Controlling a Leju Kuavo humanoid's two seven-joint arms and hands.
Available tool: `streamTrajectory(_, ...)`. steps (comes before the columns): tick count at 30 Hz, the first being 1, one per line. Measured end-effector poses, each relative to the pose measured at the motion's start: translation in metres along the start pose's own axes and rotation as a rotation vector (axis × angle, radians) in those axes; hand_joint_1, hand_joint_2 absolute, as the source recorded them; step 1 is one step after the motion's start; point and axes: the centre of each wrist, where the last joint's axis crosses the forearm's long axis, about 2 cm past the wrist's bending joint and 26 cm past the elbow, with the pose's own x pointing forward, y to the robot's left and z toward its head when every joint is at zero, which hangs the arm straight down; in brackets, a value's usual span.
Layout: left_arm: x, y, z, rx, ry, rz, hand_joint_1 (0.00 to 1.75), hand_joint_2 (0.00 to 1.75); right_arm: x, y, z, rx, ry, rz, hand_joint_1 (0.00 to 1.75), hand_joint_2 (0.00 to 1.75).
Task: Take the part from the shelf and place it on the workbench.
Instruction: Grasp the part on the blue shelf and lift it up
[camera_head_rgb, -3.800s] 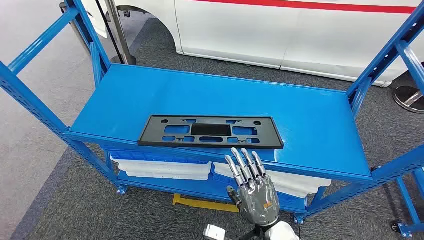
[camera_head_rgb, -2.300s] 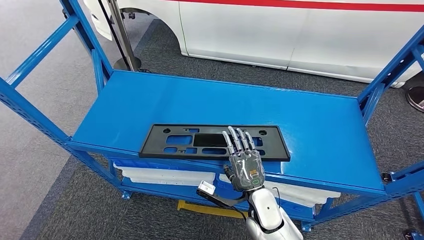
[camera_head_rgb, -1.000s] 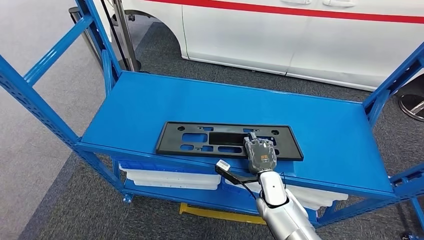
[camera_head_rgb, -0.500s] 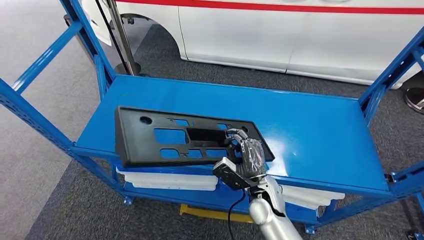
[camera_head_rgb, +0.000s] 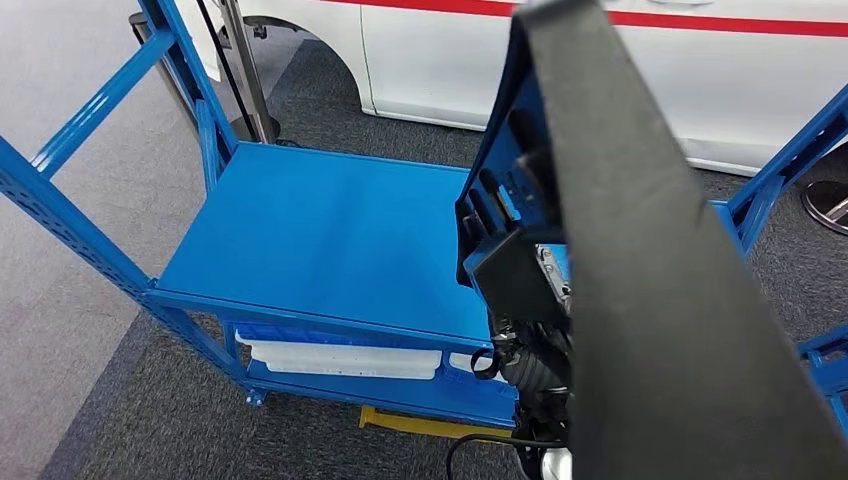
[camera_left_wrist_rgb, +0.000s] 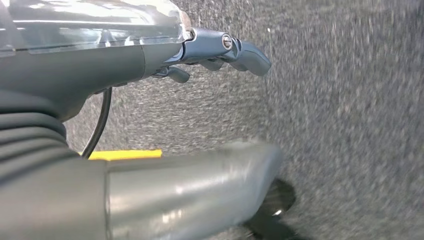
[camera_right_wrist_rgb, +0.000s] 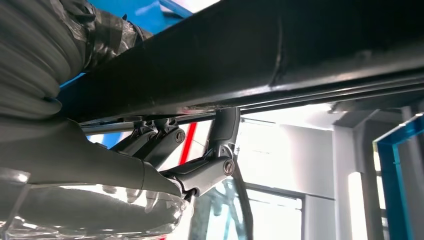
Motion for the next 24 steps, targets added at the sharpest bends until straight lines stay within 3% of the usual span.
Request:
streamTrajectory(5, -0.001, 0.001, 0.000, 0.022, 0.022, 0.037, 0.00, 1.75, -0.002, -0.004, 0.021, 0.023, 0.076, -0.024, 1.75, 1.75)
streamTrajectory(13, -0.002, -0.002, 0.002, 0.055, 0.063, 0.087, 0.00, 1.75, -0.001, -0.010, 0.060, 0.113, 0.062, -0.016, 1.75, 1.75)
streamTrajectory(21, -0.002, -0.003, 0.002, 0.066, 0.067, 0.117, 0.00, 1.75, 0.002, -0.016, 0.079, 0.139, 0.094, 0.015, 1.75, 1.75)
streamTrajectory(24, 0.020, -0.013, -0.004, 0.076, 0.035, 0.132, 0.00, 1.75, 0.002, -0.015, 0.077, 0.187, 0.119, -0.007, 1.75, 1.75)
